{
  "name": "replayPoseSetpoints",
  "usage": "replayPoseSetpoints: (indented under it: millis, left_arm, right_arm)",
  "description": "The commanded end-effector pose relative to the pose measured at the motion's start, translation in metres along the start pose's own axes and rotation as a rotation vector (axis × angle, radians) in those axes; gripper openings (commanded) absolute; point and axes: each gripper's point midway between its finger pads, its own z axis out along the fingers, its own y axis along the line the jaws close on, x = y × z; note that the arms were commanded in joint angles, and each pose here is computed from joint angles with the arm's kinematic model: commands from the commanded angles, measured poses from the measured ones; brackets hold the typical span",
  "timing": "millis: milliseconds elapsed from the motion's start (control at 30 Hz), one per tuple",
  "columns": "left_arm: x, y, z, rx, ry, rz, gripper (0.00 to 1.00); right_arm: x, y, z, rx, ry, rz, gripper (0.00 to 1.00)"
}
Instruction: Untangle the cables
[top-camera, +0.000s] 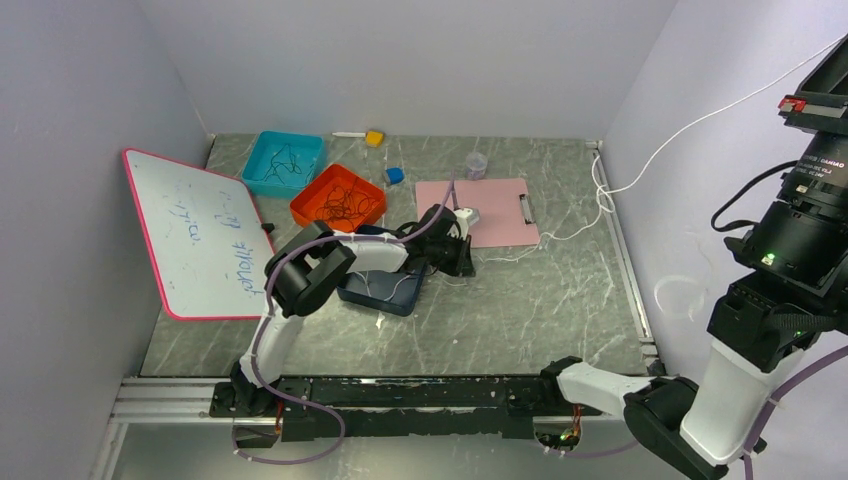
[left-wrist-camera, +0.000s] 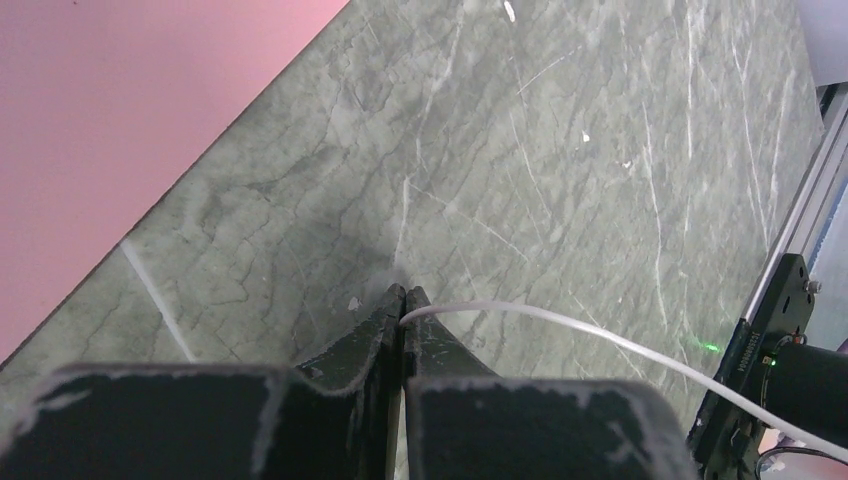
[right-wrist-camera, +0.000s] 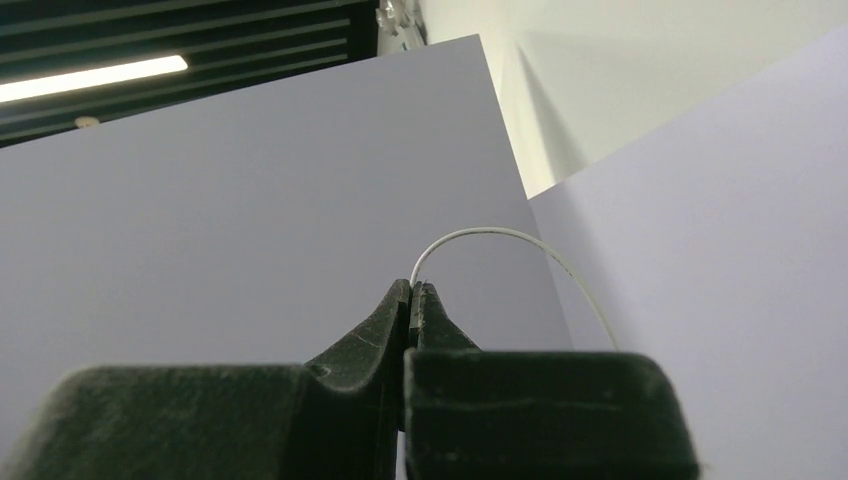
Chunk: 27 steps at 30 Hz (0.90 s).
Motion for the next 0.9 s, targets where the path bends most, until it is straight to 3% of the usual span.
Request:
replayPoseSetpoints:
  millis: [0, 267, 433, 867]
  left_arm:
    - [0.071, 0.046, 0.011, -0.15, 0.183, -0.044, 0.07]
    - [0.07, 0.047, 0.011, -0.156, 0.18, -0.046, 0.07]
    - [0.047, 0.035, -0.002, -0.156, 0.132, -0.023, 0.07]
    - [-0.117, -0.051, -0.11, -0.183, -0.218, 0.227, 0.07]
  right_arm:
    - [-0.014, -0.004, 0.003, 0.011, -0.046, -0.026, 0.0]
    - [-0.008, -0.003, 0.002, 0.004, -0.021, -0.005, 0.0]
    - [0.027, -0.001, -0.01, 0.016, 0.071, 0.004, 0.0]
    - [0.161, -0.005, -0.085, 0.097, 0.402, 0.041, 0.0]
